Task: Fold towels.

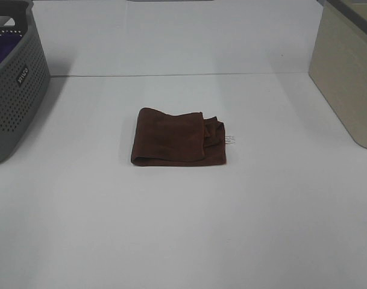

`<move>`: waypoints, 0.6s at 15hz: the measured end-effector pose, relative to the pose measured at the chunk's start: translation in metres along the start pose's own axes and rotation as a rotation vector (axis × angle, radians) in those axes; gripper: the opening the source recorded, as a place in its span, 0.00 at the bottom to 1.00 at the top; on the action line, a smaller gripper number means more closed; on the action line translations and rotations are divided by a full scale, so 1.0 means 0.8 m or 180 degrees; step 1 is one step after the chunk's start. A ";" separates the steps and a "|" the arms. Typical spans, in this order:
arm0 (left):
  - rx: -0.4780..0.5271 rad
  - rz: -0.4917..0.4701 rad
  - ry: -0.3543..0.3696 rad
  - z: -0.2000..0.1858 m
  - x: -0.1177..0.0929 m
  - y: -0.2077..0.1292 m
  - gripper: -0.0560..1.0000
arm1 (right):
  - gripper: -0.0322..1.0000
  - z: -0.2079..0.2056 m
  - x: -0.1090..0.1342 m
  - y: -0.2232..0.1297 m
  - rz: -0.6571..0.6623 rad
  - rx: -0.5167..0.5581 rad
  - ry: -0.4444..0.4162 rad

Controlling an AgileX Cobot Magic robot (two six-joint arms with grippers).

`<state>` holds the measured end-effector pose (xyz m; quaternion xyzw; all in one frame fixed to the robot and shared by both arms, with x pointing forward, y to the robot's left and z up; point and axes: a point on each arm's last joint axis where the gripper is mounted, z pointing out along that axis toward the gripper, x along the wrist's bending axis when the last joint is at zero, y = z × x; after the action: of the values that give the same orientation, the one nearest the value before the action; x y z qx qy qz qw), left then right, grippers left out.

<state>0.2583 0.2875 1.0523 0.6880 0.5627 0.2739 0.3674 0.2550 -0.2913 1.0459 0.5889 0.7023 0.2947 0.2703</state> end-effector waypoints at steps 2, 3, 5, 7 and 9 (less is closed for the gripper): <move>-0.0188 -0.0071 0.0152 -0.009 -0.001 -0.005 0.76 | 0.77 -0.009 0.001 -0.007 0.0049 -0.0198 -0.0098; -0.0329 -0.0095 0.0234 -0.016 -0.002 -0.010 0.76 | 0.77 -0.014 0.002 -0.012 0.0047 -0.0314 -0.0122; -0.0518 -0.0093 0.0300 -0.025 -0.005 -0.016 0.76 | 0.77 -0.022 0.004 -0.019 0.0031 -0.0497 -0.0145; -0.0533 -0.0090 0.0301 -0.026 -0.005 -0.017 0.76 | 0.77 -0.025 0.005 -0.023 0.0023 -0.0578 -0.0155; -0.0533 -0.0090 0.0301 -0.026 -0.005 -0.017 0.76 | 0.77 -0.025 0.005 -0.023 0.0023 -0.0581 -0.0156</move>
<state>0.2333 0.2889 1.0534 0.6331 0.5642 0.3470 0.4005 0.2274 -0.2917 1.0460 0.5714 0.6636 0.3441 0.3389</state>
